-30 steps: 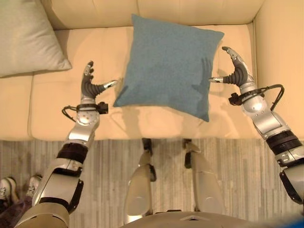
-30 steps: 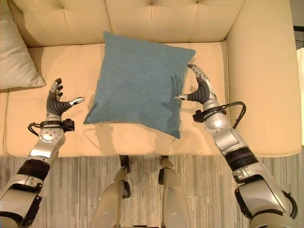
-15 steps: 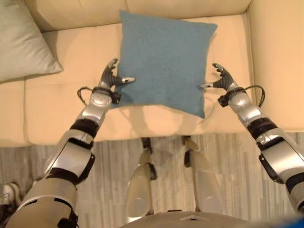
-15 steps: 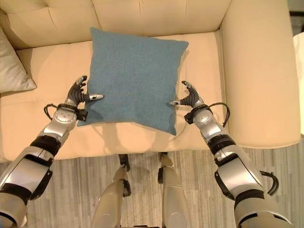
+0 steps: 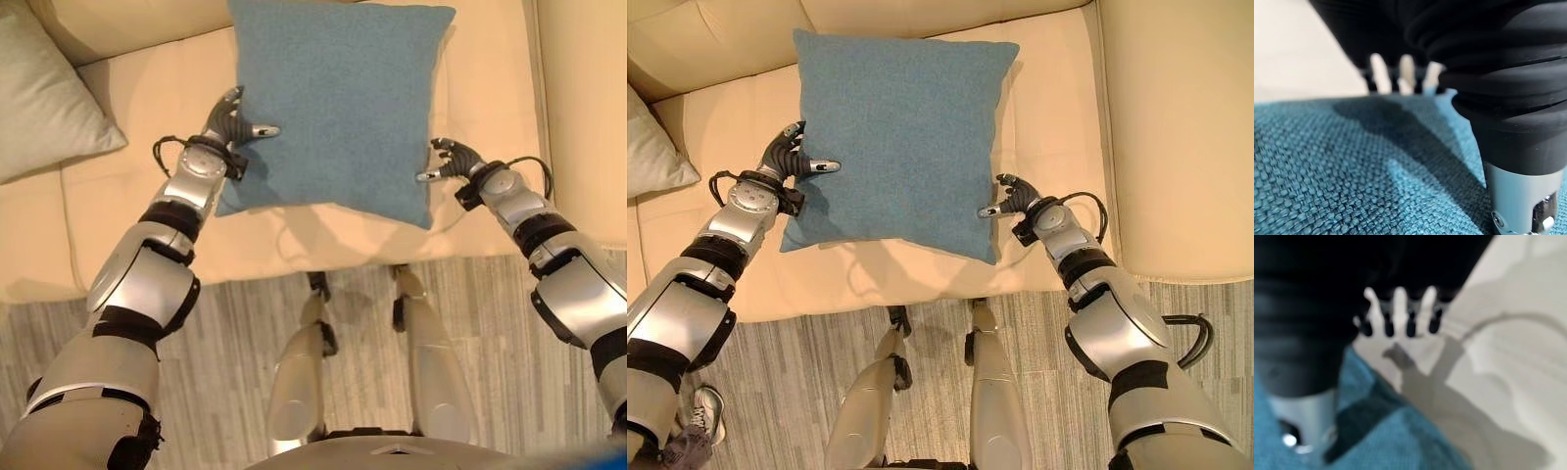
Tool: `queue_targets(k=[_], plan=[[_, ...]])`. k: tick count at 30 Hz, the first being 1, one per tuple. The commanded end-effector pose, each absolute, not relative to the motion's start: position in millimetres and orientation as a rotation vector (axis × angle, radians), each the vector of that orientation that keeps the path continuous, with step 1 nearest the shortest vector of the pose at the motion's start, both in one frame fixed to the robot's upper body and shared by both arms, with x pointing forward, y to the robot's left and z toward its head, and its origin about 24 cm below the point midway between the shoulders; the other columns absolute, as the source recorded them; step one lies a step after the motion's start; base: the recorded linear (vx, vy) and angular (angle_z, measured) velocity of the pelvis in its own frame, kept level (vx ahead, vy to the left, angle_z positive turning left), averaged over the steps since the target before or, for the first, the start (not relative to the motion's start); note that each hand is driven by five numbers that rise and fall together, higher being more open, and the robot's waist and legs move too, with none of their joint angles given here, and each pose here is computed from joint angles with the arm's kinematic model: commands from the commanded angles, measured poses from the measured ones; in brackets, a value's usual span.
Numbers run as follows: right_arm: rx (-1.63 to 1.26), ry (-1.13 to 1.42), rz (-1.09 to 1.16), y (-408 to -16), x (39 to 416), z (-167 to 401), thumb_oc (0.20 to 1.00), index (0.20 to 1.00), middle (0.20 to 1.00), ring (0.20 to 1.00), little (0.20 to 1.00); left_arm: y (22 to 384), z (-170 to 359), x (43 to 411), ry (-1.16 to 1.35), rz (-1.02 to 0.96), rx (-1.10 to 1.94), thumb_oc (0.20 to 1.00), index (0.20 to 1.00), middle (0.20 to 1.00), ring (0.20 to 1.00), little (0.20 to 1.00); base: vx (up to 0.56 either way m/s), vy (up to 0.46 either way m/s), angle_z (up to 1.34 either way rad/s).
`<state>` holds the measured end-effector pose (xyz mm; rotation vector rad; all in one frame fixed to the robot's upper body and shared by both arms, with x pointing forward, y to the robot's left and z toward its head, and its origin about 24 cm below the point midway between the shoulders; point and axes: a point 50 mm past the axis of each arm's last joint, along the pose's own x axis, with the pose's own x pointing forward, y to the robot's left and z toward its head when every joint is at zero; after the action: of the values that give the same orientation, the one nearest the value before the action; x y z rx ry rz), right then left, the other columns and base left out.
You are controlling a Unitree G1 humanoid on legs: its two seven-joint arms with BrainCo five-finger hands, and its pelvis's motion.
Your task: Pick up all the scattered cushions and arrange them neatly on the sofa.
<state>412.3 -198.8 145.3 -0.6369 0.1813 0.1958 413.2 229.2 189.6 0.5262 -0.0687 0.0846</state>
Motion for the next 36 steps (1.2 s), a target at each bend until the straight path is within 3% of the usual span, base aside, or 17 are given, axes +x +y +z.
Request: queue_targets(k=[1,7,9,10,11,12,13,17,27,33,36], plan=[[-0.632,0.078,0.235,-171,424,180,1.0,1.0,1.0,1.0,1.0,224,213,419,-0.106,0.086,0.511,1.0,1.0,1.0,1.0,1.0,0.0,0.0,0.0],[-0.553,0.025,0.267,-147,424,180,1.0,1.0,1.0,1.0,1.0,205,191,421,-0.066,0.056,0.444,1.0,1.0,1.0,1.0,1.0,0.0,-0.013,0.0],[-0.492,-0.025,0.304,-123,423,181,1.0,1.0,1.0,1.0,1.0,183,178,421,-0.061,0.017,0.39,1.0,1.0,1.0,1.0,1.0,-0.01,-0.03,0.0],[-0.492,-0.025,0.304,-123,423,181,1.0,1.0,1.0,1.0,1.0,183,178,421,-0.06,0.017,0.39,0.749,0.749,0.749,0.749,0.749,0.0,0.0,0.0],[-0.479,-0.042,0.318,-116,423,183,0.95,0.95,0.95,0.95,0.95,177,174,421,-0.058,0.005,0.368,0.624,0.624,0.624,0.624,0.624,0.0,0.0,0.0],[-0.452,-0.06,0.333,-108,421,184,0.435,0.435,0.435,0.435,0.435,168,170,421,-0.065,-0.012,0.339,0.432,0.432,0.432,0.432,0.432,-0.01,-0.035,0.03],[-0.424,-0.085,0.349,-100,420,187,0.2,0.2,0.2,0.2,0.2,158,168,420,-0.079,-0.028,0.296,0.2,0.2,0.2,0.2,0.2,-0.01,-0.044,0.03],[-0.324,-0.166,0.396,-77,415,198,0.2,0.2,0.2,0.2,0.2,137,171,417,-0.131,-0.05,0.171,0.2,0.2,0.2,0.2,0.2,-0.01,-0.018,0.0],[-0.374,-0.358,0.346,-71,407,226,0.2,0.2,0.2,0.2,0.2,132,204,411,-0.312,-0.033,0.146,0.2,0.2,0.2,0.2,0.2,0.0,0.0,0.0],[-0.348,-0.805,0.217,-76,369,287,0.2,0.2,0.2,0.2,0.2,125,251,376,-0.675,-0.01,0.036,0.2,0.2,0.2,0.2,0.2,0.02,-0.007,0.03],[-0.356,-0.908,0.184,-75,356,298,0.2,0.2,0.2,0.2,0.2,125,261,364,-0.751,-0.006,-0.015,0.2,0.2,0.2,0.2,0.2,0.0,0.0,0.0]])
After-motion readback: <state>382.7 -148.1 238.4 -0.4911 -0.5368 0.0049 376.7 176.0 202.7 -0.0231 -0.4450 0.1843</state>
